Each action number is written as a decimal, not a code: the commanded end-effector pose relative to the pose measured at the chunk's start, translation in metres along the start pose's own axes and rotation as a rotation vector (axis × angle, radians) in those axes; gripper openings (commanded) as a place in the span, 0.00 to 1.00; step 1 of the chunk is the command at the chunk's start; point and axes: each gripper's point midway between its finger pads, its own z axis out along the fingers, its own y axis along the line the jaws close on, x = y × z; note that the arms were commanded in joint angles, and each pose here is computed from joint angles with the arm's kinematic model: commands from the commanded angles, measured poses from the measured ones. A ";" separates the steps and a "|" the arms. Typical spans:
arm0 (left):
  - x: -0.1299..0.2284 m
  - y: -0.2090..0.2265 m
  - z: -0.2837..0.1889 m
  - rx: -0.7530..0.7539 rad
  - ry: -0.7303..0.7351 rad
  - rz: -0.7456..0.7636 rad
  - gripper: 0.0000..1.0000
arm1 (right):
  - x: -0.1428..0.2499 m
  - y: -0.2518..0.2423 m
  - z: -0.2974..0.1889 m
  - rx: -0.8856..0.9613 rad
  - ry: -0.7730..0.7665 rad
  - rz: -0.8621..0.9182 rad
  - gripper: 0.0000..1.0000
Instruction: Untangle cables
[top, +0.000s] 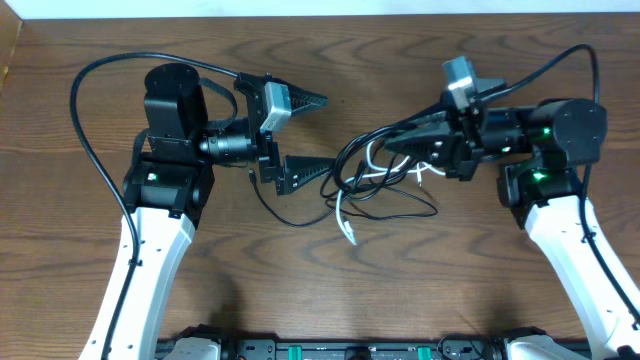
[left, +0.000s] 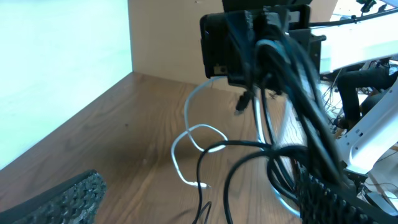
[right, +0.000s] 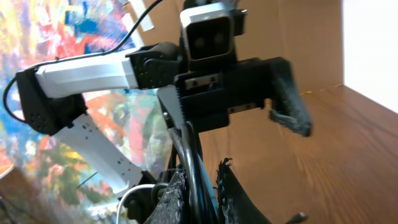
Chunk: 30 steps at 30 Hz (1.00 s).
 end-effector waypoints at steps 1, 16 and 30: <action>-0.005 -0.007 0.000 0.036 -0.012 0.013 0.98 | -0.010 -0.012 -0.012 0.068 -0.036 -0.034 0.01; -0.011 -0.021 0.002 0.118 -0.036 0.044 0.98 | -0.011 -0.017 -0.019 0.092 -0.041 -0.031 0.01; -0.011 -0.037 0.018 0.187 -0.031 0.054 0.83 | -0.004 -0.007 0.002 0.026 -0.020 0.011 0.01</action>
